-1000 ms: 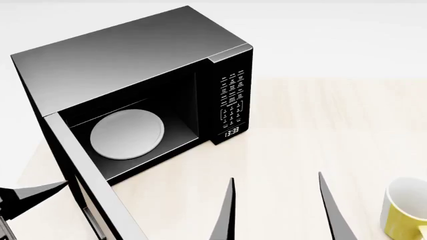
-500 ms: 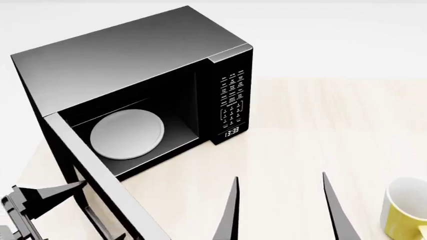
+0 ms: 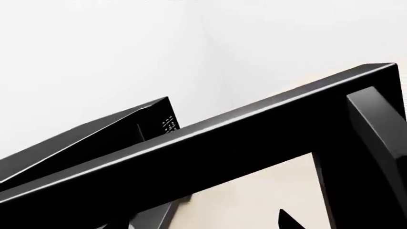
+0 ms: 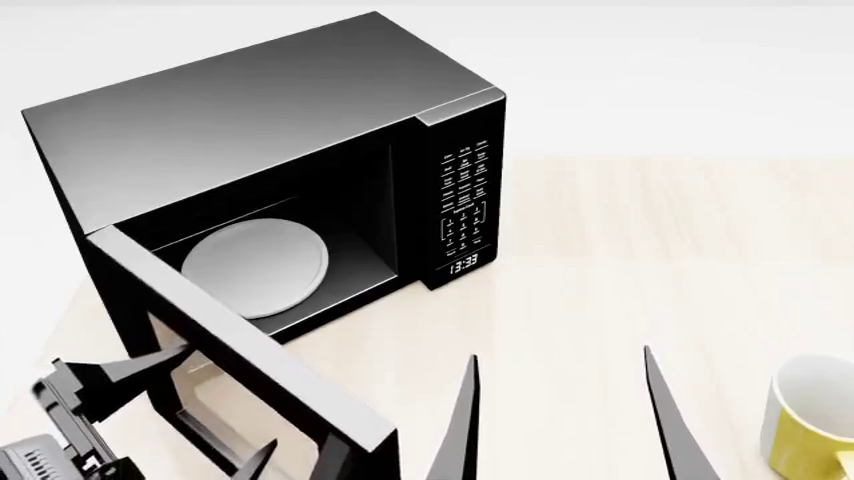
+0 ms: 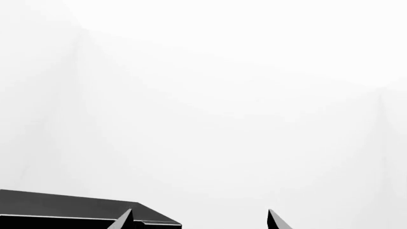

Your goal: Close the microwave.

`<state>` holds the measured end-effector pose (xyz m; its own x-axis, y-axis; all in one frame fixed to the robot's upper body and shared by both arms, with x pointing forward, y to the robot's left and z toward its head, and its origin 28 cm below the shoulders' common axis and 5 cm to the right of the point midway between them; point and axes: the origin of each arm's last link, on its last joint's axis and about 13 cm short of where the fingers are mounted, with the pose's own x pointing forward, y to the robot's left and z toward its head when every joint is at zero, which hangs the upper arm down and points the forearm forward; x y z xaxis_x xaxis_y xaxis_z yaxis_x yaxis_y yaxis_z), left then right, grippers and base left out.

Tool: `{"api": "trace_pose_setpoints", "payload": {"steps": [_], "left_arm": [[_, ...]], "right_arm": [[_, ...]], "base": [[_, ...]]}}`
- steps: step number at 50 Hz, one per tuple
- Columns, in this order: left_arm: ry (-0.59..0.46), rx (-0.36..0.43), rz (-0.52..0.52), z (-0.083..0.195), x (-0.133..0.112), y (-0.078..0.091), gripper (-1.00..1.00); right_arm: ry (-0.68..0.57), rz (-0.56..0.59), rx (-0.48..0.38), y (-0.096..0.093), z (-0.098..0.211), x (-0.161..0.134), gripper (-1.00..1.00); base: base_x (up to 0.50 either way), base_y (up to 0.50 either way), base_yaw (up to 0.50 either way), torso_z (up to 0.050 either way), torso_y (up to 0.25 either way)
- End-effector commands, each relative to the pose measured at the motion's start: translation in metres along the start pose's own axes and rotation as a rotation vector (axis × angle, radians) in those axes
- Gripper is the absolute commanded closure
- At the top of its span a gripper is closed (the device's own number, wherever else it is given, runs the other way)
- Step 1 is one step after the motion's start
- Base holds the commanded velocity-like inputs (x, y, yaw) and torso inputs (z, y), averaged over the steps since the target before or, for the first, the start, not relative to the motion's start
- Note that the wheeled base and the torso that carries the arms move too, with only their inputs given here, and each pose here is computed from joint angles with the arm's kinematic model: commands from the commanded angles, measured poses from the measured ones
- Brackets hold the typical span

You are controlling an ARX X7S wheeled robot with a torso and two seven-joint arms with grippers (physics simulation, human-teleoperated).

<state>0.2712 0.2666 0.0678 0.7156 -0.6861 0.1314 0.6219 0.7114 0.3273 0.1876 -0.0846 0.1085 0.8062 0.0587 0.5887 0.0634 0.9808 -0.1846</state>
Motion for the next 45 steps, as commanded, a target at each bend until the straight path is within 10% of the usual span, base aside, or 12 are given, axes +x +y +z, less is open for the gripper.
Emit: {"api": "trace_pose_setpoints", "payload": {"steps": [1,45], "left_arm": [[-0.019,0.002,0.036,-0.001,0.009,0.001,-1.0],[-0.066,0.011,0.08,0.0,0.039,-0.001,-1.0]], "right_arm": [[0.001,0.001,-0.001,0.0,-0.001,0.0,-1.0],[0.009,-0.012,-0.008,-0.003,-0.003,0.001,-1.0]], "base": [[0.0,0.0,0.0,0.0,0.0],[0.0,0.0,0.0,0.0,0.0]]}}
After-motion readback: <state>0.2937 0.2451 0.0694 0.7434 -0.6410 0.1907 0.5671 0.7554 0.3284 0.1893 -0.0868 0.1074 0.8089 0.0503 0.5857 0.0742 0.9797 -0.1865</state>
